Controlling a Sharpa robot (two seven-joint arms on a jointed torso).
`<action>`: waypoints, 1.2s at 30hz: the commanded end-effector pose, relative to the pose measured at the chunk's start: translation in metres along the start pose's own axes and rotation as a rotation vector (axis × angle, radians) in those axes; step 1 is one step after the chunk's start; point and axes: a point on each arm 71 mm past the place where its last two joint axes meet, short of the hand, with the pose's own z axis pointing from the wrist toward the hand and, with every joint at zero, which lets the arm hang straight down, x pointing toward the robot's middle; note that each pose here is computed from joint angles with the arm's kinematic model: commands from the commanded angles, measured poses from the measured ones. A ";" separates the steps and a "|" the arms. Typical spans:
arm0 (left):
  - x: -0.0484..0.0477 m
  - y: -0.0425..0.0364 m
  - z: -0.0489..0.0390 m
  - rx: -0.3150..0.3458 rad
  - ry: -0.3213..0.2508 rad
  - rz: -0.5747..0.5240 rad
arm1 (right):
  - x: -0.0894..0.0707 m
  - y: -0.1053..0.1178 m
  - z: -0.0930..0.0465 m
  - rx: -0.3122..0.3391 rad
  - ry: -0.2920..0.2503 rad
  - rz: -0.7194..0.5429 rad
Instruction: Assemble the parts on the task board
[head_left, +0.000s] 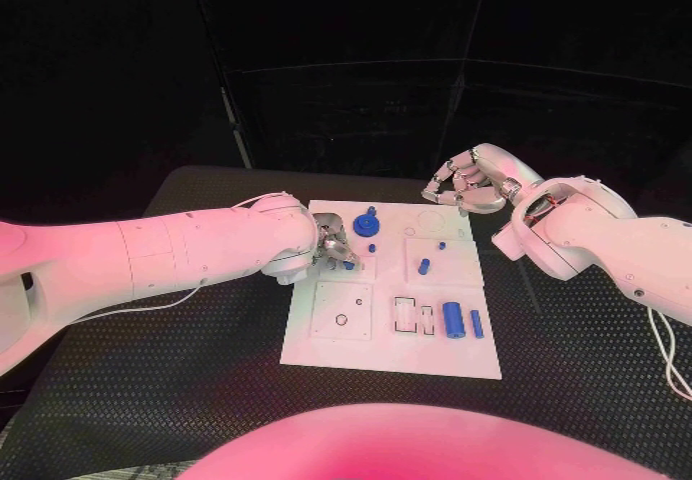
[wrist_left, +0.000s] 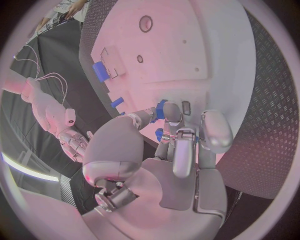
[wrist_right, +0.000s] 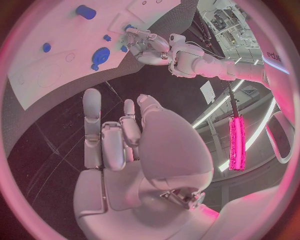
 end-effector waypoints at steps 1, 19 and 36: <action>0.0067 0.0010 0.0005 -0.011 0.017 0.022 | 0.000 0.002 0.001 -0.007 0.004 0.002; 0.0057 0.0003 -0.0042 0.010 -0.076 0.040 | 0.000 0.001 0.001 -0.007 0.005 0.002; 0.0059 0.0027 -0.0052 0.004 -0.073 0.042 | 0.001 0.001 0.001 -0.007 0.008 0.002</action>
